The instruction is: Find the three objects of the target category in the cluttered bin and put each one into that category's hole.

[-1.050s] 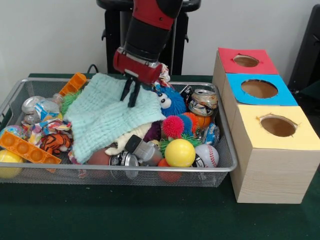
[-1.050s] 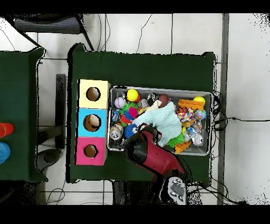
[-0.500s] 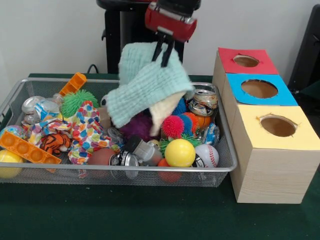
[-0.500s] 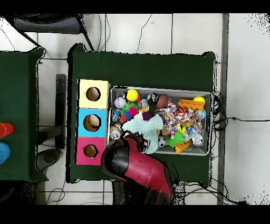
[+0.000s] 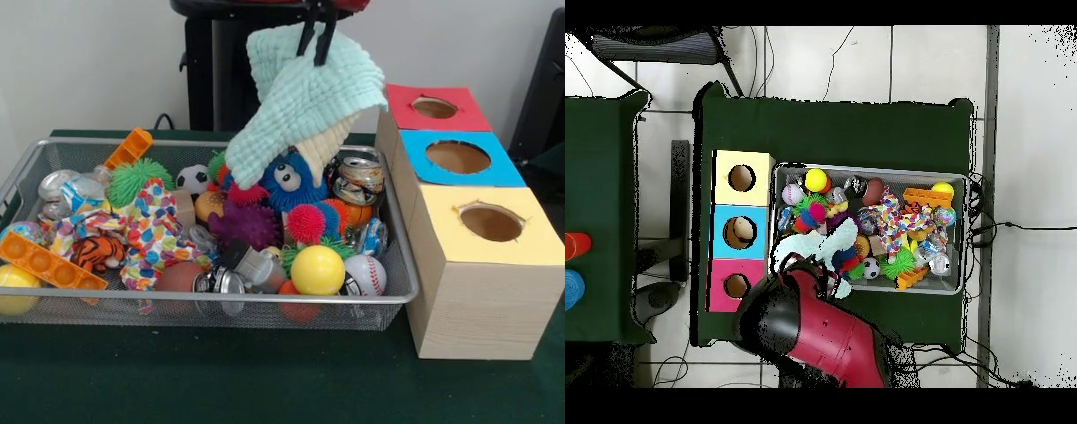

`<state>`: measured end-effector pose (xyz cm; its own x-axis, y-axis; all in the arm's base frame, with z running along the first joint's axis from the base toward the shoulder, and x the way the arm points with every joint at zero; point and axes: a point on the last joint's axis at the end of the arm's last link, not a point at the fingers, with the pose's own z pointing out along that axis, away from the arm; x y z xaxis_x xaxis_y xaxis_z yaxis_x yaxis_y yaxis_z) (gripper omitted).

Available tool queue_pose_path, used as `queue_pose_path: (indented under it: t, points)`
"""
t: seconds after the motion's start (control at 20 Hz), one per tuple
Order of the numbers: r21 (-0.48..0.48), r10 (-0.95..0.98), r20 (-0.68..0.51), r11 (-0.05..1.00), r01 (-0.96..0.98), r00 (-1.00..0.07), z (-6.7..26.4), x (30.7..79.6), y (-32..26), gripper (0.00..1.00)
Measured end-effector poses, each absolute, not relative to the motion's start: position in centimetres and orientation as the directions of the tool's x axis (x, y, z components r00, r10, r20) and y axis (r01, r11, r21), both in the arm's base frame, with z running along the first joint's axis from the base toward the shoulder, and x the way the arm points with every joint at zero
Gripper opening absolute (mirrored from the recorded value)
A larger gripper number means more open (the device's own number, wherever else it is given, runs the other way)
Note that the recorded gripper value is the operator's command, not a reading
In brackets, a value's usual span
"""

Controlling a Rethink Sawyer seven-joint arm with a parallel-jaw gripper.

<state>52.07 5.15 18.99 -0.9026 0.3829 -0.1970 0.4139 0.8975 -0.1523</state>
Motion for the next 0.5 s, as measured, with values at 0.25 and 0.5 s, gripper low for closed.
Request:
queue_pose_path:
  t: [0.25,0.5]
  points:
    - [-0.124,0.411,-0.227,0.887,0.445,-0.883,20.10,52.55,4.88,0.00]
    - [-0.111,0.435,-0.235,0.876,0.469,-0.869,20.16,52.14,4.62,0.00]
